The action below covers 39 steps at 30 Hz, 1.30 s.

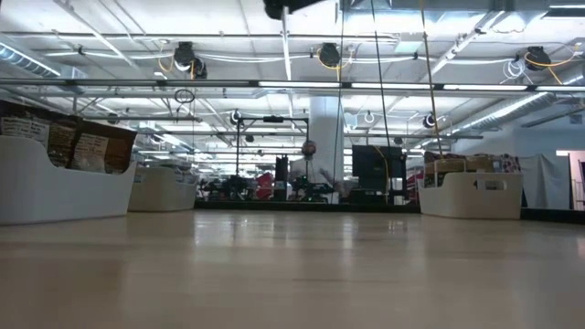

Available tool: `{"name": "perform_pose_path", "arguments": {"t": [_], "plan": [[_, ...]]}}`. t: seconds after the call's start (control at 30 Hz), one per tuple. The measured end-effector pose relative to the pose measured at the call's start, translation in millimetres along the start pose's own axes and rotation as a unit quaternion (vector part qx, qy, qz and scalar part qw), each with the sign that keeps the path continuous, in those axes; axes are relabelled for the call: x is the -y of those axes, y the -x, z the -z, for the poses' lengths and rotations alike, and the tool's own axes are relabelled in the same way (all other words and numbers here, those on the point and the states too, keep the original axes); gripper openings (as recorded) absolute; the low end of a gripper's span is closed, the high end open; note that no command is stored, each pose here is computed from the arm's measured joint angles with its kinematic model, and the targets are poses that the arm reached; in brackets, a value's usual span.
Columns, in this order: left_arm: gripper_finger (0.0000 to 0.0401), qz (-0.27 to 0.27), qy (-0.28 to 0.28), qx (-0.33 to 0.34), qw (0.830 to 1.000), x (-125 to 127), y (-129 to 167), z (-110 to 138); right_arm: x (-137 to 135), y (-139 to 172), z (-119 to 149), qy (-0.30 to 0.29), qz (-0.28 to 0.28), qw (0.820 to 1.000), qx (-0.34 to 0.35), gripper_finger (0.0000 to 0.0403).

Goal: Sort spices by type
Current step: Put the white seasoning bottle into the gray bin

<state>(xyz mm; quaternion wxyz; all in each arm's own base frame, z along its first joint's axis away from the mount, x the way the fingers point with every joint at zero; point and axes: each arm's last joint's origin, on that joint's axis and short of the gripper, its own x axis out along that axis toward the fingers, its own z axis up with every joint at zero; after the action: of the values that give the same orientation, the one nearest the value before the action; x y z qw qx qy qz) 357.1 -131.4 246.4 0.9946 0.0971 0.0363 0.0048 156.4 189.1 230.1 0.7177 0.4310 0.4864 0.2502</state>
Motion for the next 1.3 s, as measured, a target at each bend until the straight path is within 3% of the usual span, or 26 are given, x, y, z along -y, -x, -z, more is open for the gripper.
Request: {"name": "perform_pose_path", "arguments": {"t": [0.23, 0.43, 0.53, 0.73, 0.97, 1.3], "plan": [[0.0331, 0.003, 0.008, -0.017, 1.0, 7.1, -11.6, 13.5, -7.1, -15.1, 34.2, -0.092, 0.0, 0.995, -0.022, 0.0179], [0.0331, 0.008, 0.014, -0.031, 0.999, 11.9, -15.2, 23.8, 20.5, -28.0, 64.3, -0.122, 0.151, 0.981, 0.004, 0.0072], [0.0331, 0.01, 0.022, -0.035, 0.999, 14.5, -16.2, 27.5, 29.3, -36.5, 75.3, -0.113, 0.185, 0.976, 0.022, 0.0015], [0.0331, 0.016, 0.023, -0.038, 0.999, 18.0, -15.0, 28.2, 42.4, -47.6, 78.3, -0.07, 0.223, 0.965, 0.118, 0.0002], [0.0331, 0.019, 0.023, -0.037, 0.999, 19.7, -14.3, 27.7, 58.7, -57.4, 79.7, 0.002, 0.28, 0.952, 0.123, 0.0001], [0.0331, 0.013, 0.019, -0.041, 0.999, 14.8, -16.2, 29.2, 69.3, -54.0, 47.7, 0.162, 0.36, 0.901, 0.183, 0.0]]}}
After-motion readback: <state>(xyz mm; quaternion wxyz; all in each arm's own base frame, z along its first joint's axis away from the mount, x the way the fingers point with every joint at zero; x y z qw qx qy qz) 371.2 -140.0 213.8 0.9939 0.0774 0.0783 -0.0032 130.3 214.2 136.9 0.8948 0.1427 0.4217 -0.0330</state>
